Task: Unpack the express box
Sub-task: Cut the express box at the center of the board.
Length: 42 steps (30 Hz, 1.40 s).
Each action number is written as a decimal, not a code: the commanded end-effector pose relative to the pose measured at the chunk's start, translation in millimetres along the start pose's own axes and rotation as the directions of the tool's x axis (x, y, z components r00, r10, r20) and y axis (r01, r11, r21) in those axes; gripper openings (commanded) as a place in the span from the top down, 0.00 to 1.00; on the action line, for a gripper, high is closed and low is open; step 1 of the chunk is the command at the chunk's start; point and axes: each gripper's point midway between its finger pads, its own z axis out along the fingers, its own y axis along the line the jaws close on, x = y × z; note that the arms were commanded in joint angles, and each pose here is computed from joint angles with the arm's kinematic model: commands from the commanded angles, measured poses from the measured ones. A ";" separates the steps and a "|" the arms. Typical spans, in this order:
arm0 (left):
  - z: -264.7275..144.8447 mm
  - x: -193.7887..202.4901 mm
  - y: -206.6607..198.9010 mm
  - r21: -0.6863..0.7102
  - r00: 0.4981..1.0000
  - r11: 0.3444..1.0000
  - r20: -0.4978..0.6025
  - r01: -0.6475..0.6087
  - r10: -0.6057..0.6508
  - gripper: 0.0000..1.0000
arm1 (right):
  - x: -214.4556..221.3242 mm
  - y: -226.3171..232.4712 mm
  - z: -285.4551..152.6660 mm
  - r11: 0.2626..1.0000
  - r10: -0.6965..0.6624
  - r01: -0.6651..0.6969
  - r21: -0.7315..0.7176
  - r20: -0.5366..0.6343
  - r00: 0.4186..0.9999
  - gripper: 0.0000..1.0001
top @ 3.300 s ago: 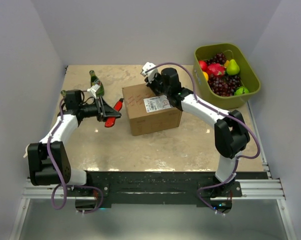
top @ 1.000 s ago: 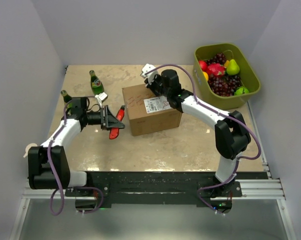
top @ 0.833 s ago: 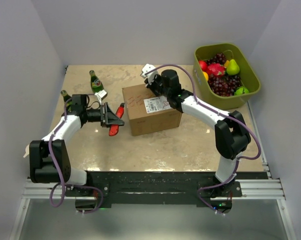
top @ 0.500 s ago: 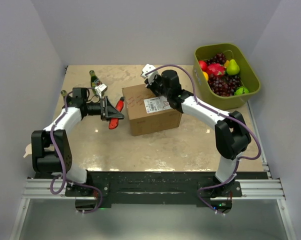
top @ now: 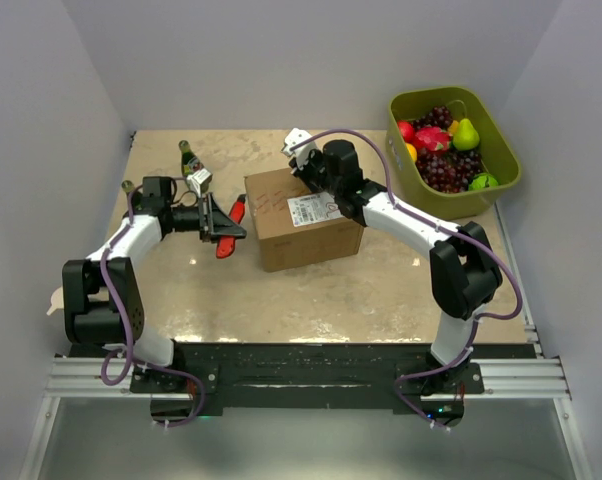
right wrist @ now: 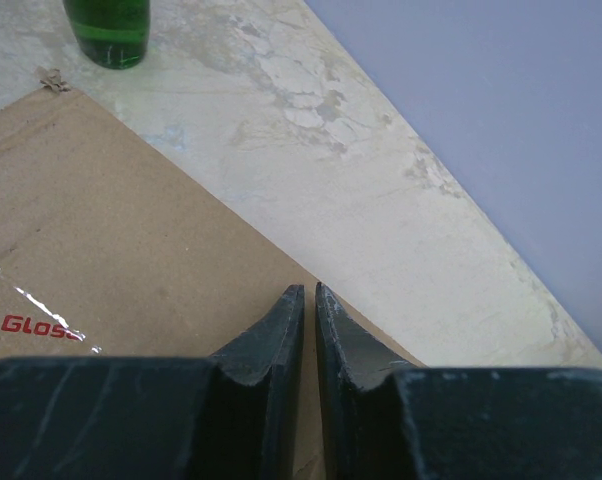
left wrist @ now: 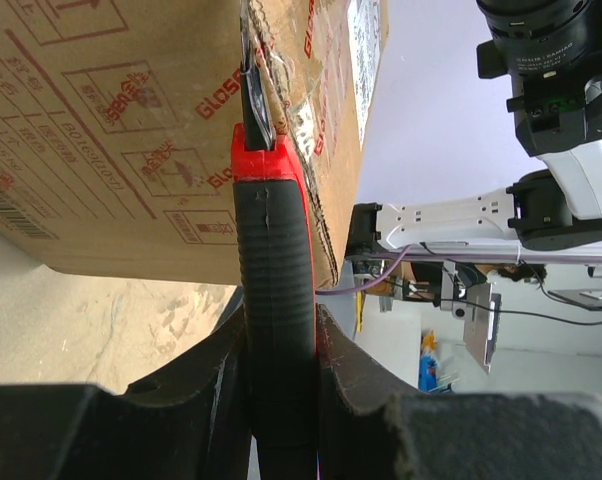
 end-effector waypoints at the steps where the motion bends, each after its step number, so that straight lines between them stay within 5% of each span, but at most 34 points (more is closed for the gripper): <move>1: -2.2 -4.2 -9.0 0.045 1.000 0.999 -0.007 -0.026 0.026 1.00 | 75.9 57.6 -5.0 0.983 0.022 -0.063 -0.170 -0.235 0.972 0.83; 42: 24.9 52.1 -27.2 0.172 0.976 0.981 -0.208 0.093 -0.056 1.00 | 78.5 56.8 -8.1 0.985 0.008 -0.049 -0.167 -0.238 0.971 0.83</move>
